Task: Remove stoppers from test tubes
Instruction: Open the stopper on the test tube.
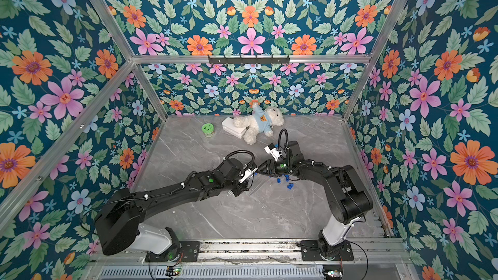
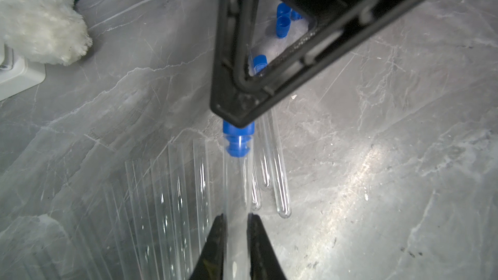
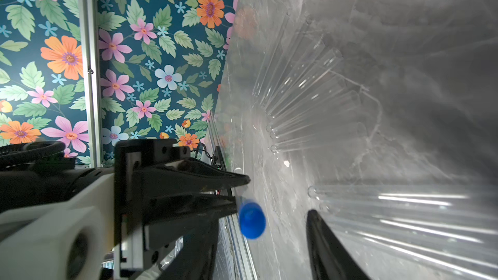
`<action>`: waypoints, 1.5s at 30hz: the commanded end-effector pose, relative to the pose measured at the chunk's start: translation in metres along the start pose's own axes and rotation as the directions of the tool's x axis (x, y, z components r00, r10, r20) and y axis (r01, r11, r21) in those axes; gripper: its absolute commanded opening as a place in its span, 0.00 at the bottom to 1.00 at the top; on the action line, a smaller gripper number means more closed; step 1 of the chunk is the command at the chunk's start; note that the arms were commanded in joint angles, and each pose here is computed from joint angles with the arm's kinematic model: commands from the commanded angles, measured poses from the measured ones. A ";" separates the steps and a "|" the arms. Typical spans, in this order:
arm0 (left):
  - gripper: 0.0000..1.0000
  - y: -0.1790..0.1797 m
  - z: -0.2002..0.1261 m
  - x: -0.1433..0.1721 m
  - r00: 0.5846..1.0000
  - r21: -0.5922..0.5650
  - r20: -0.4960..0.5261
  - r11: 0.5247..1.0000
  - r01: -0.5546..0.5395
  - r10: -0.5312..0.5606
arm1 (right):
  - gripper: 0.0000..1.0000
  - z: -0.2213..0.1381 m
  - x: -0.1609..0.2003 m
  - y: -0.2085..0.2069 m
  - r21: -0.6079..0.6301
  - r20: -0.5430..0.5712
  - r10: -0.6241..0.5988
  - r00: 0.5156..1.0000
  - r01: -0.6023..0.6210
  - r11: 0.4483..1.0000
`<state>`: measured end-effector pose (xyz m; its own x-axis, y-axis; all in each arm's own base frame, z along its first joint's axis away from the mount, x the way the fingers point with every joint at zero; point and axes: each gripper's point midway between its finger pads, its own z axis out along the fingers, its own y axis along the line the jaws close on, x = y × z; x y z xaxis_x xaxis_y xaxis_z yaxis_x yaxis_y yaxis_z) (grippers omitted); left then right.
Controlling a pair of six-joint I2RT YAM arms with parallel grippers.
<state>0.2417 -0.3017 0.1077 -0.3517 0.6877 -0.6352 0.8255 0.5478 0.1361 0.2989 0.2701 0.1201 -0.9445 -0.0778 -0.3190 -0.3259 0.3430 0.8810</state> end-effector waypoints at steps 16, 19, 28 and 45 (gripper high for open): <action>0.05 -0.001 0.000 -0.009 0.999 0.007 0.032 1.000 -0.013 0.013 | 0.39 0.008 0.003 0.009 -0.044 -0.035 -0.026 0.999 0.025 0.999; 0.05 -0.001 0.000 -0.009 0.999 0.010 0.031 1.000 -0.015 0.014 | 0.37 0.009 0.004 0.010 -0.051 -0.040 -0.024 0.999 0.022 0.998; 0.05 -0.001 0.000 -0.008 0.999 0.007 0.029 1.000 -0.015 0.015 | 0.28 0.010 0.005 0.012 -0.061 -0.045 -0.024 0.999 0.022 0.998; 0.04 -0.001 0.002 -0.006 1.000 0.006 0.018 1.000 -0.016 0.016 | 0.12 0.011 0.005 0.012 -0.058 -0.048 -0.024 0.999 0.021 0.998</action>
<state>0.2418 -0.3037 0.1041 -0.3511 0.6926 -0.6301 0.8300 0.5416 0.1329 0.2900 0.2812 0.1192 -0.9463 -0.1208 -0.2999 -0.3230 0.3113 0.8937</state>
